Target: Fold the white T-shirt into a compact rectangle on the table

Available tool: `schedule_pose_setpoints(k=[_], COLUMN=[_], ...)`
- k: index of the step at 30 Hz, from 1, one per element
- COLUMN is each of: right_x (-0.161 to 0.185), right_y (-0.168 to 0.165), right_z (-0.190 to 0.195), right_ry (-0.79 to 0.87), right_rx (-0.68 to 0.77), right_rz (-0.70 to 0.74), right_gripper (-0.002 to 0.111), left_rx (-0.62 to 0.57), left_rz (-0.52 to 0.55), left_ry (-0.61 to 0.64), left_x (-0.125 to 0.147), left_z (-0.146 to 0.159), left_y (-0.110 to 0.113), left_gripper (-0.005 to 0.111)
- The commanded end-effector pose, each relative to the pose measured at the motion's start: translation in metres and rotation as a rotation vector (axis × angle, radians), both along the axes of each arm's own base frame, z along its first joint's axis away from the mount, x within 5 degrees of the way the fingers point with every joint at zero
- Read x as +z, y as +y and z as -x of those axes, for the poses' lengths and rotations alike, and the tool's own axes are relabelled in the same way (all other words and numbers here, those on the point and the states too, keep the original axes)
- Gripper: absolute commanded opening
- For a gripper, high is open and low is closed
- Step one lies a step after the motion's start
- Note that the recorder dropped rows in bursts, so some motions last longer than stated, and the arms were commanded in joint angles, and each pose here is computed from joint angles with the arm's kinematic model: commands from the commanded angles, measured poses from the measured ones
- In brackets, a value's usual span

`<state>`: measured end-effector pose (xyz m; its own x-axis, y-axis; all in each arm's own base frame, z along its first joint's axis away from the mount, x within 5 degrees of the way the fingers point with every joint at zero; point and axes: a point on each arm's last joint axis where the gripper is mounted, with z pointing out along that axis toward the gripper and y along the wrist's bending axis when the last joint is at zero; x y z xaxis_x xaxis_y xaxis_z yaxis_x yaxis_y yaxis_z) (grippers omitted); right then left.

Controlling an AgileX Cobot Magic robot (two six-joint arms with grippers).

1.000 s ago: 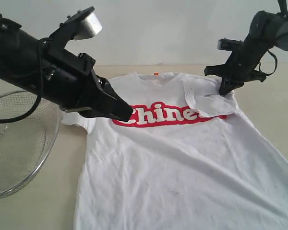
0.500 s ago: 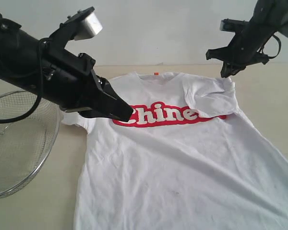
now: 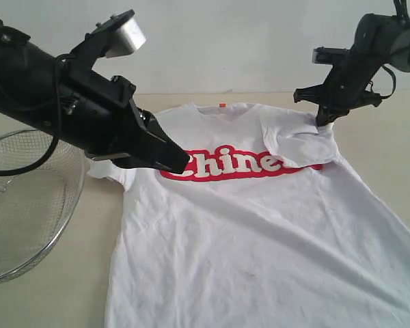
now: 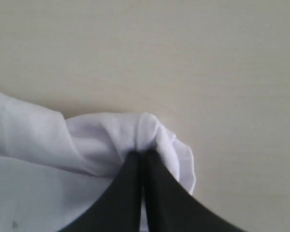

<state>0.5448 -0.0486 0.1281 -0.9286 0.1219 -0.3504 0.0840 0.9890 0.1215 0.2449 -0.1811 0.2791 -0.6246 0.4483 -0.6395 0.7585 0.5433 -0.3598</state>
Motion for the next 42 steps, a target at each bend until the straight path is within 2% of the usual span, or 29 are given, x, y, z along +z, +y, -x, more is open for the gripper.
schedule_pose_setpoints(k=[1, 11, 14, 21, 30, 37, 42], right_x=[-0.011, 0.059, 0.059, 0.034, 0.014, 0.015, 0.052], right_y=[-0.002, 0.003, 0.007, 0.016, 0.015, 0.014, 0.015], right_z=[0.0, 0.005, 0.008, 0.02, 0.02, 0.02, 0.027], right_ry=[0.019, -0.096, -0.059, 0.069, 0.049, 0.052, 0.02], right_rx=[0.0, 0.009, 0.022, 0.083, 0.061, 0.06, 0.071], right_rz=[0.009, -0.026, -0.062, -0.12, -0.108, -0.108, -0.106], right_gripper=[0.0, 0.0, 0.0, 0.0, 0.0, 0.0, 0.0], left_rx=[-0.003, -0.003, -0.005, -0.007, -0.007, 0.009, 0.012], left_rz=[0.008, 0.008, 0.008, 0.007, 0.007, 0.031, 0.043], left_ry=[0.007, 0.007, 0.006, 0.0, 0.0, 0.019, 0.025], left_x=[0.002, 0.002, 0.002, 0.002, 0.002, 0.003, 0.005], left_z=[0.003, 0.003, 0.003, 0.003, 0.003, 0.003, 0.005], left_y=[-0.001, -0.001, -0.001, -0.001, -0.001, -0.002, -0.002], left_gripper=[0.005, 0.005, 0.005, 0.005, 0.005, 0.005, 0.005])
